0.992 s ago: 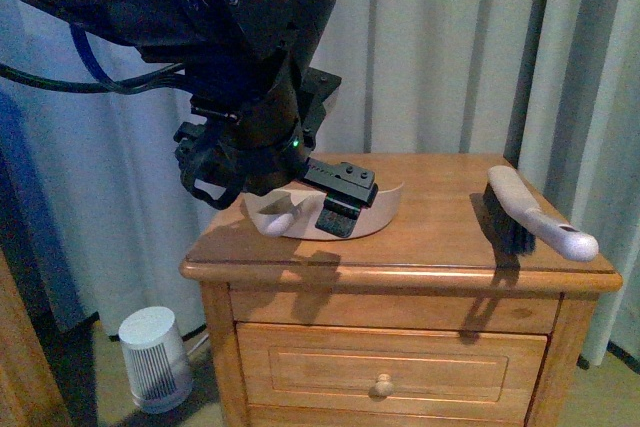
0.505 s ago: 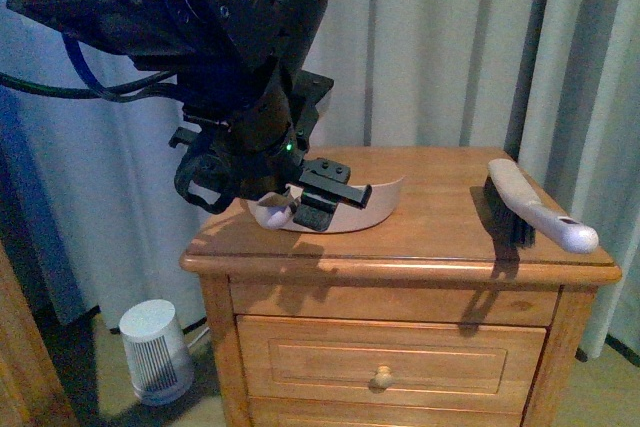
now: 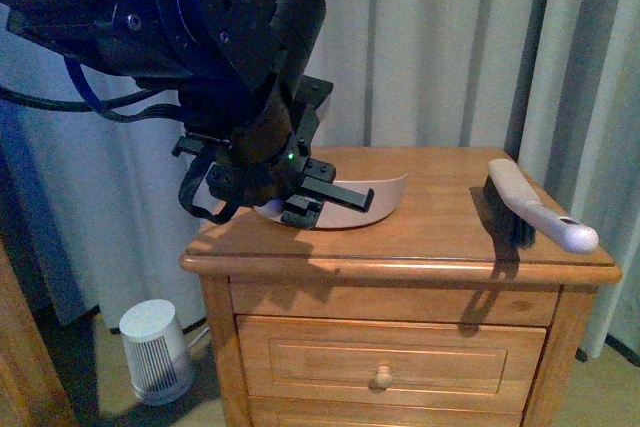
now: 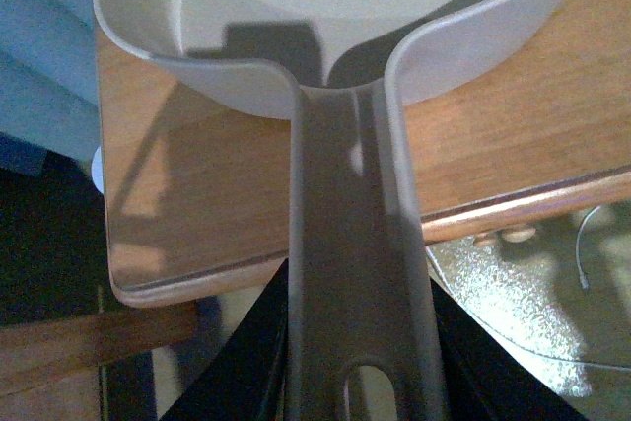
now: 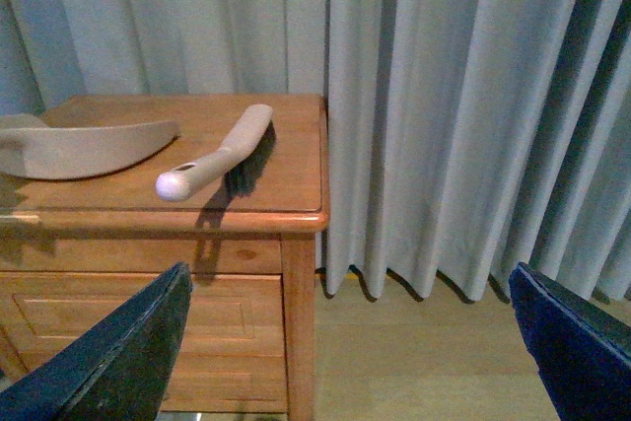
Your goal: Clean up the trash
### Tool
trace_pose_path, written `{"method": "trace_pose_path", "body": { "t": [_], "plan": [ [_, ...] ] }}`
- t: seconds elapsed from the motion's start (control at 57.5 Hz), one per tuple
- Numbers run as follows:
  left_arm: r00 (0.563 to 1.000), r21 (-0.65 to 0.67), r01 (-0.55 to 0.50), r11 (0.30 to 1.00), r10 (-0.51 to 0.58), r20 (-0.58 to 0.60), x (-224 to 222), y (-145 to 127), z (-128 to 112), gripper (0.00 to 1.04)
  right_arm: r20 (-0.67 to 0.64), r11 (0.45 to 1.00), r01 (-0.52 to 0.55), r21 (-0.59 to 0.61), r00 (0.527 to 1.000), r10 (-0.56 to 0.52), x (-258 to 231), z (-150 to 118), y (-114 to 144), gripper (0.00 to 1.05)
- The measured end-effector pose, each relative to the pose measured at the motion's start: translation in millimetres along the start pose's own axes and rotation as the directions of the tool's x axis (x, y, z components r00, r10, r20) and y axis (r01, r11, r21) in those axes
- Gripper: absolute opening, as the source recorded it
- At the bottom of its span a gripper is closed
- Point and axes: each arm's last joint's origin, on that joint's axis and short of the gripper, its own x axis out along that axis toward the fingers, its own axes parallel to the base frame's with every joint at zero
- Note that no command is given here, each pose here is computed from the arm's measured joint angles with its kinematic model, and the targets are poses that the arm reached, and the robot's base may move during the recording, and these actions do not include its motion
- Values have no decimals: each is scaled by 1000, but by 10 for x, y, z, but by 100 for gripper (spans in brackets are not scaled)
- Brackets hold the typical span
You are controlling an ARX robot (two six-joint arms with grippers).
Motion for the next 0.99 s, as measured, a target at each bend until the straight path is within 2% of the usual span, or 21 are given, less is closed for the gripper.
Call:
{"method": "trace_pose_path", "body": {
  "t": [0.139, 0.226, 0.261, 0.313, 0.383, 0.47, 0.557, 0.696, 0.818, 0.992],
  "plan": [
    [992, -28, 4, 1000, 0, 127, -151, 36, 102, 28, 0, 1000, 0, 0, 1000, 0, 0, 0, 0, 97],
    [965, -53, 10, 999, 5, 263, -406, 99, 185, 28, 0, 1000, 0, 0, 1000, 0, 0, 0, 0, 97],
    [945, -61, 9, 998, 11, 326, -561, 145, 216, 28, 0, 1000, 0, 0, 1000, 0, 0, 0, 0, 97],
    [890, -68, -15, 998, 44, 453, -886, 252, 227, 28, 0, 1000, 0, 0, 1000, 0, 0, 0, 0, 97],
    [832, -67, -56, 996, 84, 549, -1167, 347, 162, 28, 0, 1000, 0, 0, 1000, 0, 0, 0, 0, 97],
    [763, -63, -90, 994, 109, 637, -1500, 425, -39, 28, 0, 1000, 0, 0, 1000, 0, 0, 0, 0, 97],
    [733, -48, -94, 994, 102, 672, -1752, 445, -307, 28, 0, 1000, 0, 0, 1000, 0, 0, 0, 0, 97],
    [727, -22, -78, 997, 72, 683, -2061, 512, -812, 28, 0, 1000, 0, 0, 1000, 0, 0, 0, 0, 97],
    [728, -75, -96, 993, 121, 675, -2299, 682, -1163, 28, 0, 1000, 0, 0, 1000, 0, 0, 0, 0, 97],
    [698, -136, -73, 988, 148, 701, -2611, 768, -1462, 28, 0, 1000, 0, 0, 1000, 0, 0, 0, 0, 97]
  ]
}}
